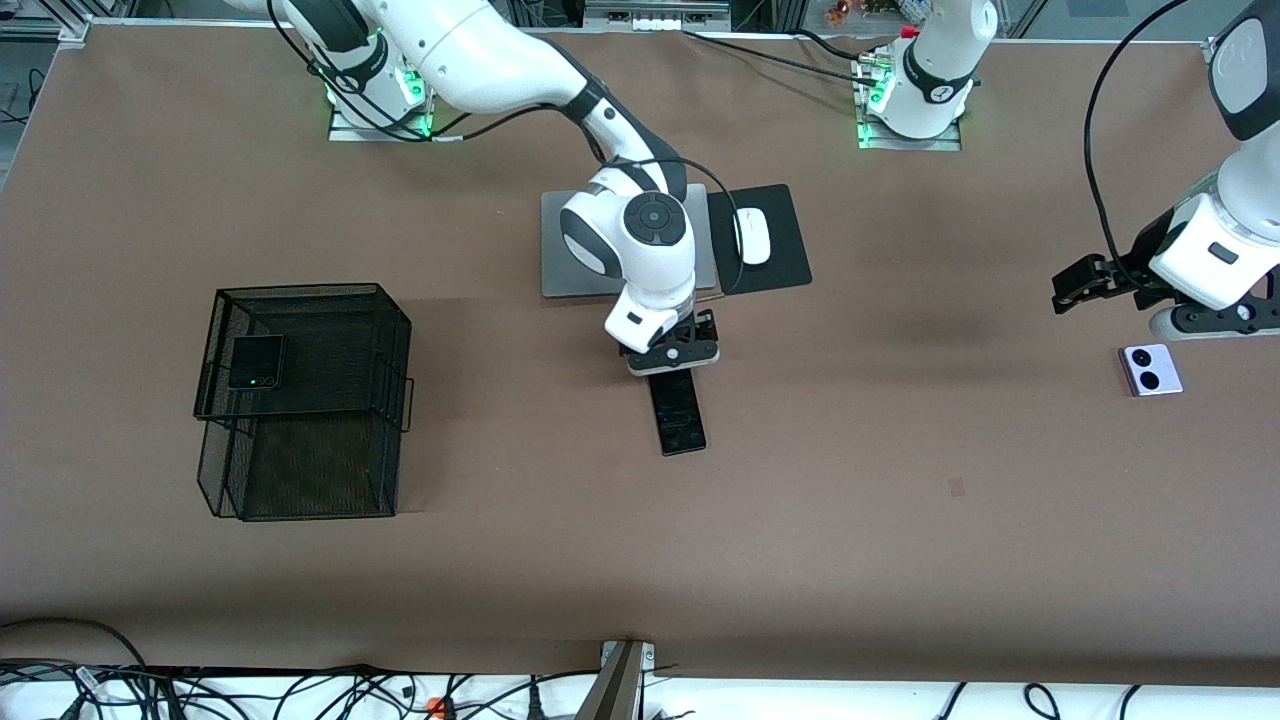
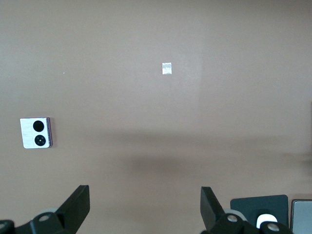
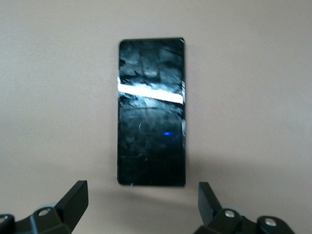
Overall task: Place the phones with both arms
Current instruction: 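Grasp the black bar phone with the right gripper, then carry the bar phone into the mesh basket with the right gripper, then release the bar phone in the basket while the left gripper reaches the white phone, then grasp the white flip phone with the left gripper while the right gripper withdraws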
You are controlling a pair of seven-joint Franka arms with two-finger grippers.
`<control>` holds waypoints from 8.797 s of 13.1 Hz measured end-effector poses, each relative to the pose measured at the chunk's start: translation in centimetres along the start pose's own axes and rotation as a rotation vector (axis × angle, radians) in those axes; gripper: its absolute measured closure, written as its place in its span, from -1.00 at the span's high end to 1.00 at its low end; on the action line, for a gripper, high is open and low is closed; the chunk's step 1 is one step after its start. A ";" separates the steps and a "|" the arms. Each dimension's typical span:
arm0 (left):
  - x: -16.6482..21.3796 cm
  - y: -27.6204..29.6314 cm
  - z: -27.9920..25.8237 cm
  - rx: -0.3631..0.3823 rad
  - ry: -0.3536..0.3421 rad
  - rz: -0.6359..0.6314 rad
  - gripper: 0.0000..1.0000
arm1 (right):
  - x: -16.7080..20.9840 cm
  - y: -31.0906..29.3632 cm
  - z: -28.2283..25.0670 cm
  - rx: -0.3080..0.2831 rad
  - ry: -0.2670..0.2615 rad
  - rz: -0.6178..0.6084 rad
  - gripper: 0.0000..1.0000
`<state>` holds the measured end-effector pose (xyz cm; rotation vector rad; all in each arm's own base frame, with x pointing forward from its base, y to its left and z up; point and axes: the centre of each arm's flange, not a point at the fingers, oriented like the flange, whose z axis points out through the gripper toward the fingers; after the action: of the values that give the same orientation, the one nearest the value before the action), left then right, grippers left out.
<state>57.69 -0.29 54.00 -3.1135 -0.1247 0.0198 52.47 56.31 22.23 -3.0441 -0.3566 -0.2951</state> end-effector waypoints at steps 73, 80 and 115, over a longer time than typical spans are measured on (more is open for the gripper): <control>1.9 -4.7 -0.6 -0.003 -0.030 0.019 1.00 | -9.2 47.4 -14.5 -0.100 -0.231 0.230 0.60; 1.9 -4.8 -0.6 -0.003 -0.031 0.018 1.00 | -8.1 47.6 -14.6 -0.089 -0.232 0.261 1.00; -1.0 -34.3 38.3 -0.025 0.063 0.050 0.69 | -3.2 55.7 -39.4 -0.122 -0.277 0.316 1.00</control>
<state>53.44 34.80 16.62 -3.1373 -0.0454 -0.0791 55.35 -1.80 58.03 -3.1961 0.1383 0.1291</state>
